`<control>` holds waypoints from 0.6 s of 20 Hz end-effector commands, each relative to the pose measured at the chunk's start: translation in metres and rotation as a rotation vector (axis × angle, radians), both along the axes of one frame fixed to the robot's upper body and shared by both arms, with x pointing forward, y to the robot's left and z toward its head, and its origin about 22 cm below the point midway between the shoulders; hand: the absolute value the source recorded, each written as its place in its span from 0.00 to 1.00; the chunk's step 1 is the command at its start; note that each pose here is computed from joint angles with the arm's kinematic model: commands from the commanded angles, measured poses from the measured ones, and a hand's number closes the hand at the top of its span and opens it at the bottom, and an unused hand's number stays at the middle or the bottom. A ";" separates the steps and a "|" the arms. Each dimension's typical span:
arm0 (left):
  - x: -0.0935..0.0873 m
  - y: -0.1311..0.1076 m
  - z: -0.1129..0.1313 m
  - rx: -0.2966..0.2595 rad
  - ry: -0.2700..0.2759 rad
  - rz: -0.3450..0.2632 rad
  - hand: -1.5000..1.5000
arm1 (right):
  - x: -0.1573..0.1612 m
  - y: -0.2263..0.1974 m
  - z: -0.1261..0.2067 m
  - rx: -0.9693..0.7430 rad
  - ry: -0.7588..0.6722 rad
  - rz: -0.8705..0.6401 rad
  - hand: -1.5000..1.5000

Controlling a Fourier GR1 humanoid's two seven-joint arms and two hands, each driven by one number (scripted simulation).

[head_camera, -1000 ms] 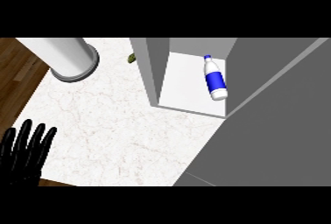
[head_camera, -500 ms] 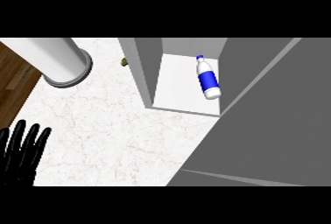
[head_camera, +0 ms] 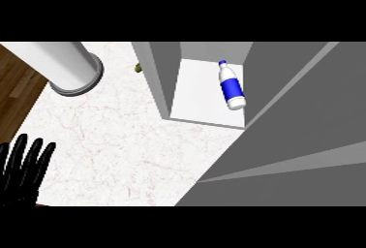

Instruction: Pick up the bottled water, place it into the cabinet and close the cabinet

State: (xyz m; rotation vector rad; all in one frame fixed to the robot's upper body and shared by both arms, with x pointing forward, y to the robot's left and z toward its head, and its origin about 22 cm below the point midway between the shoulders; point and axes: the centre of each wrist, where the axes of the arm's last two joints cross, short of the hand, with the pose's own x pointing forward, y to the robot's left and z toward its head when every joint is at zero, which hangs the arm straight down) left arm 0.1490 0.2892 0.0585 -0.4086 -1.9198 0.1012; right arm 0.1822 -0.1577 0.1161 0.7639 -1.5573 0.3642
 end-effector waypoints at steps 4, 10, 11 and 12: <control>0.003 0.000 -0.001 -0.004 0.002 -0.027 0.00 | 0.075 0.030 0.010 0.045 0.091 -0.220 1.00; 0.004 0.001 -0.004 -0.017 0.014 -0.044 0.00 | 0.144 0.065 0.039 0.042 0.131 -0.273 1.00; 0.007 0.010 0.003 0.002 -0.004 -0.015 0.00 | 0.155 0.069 0.044 0.030 0.135 -0.283 1.00; 0.003 0.003 -0.005 -0.012 0.013 -0.026 0.00 | 0.163 0.075 0.053 0.043 0.154 -0.277 1.00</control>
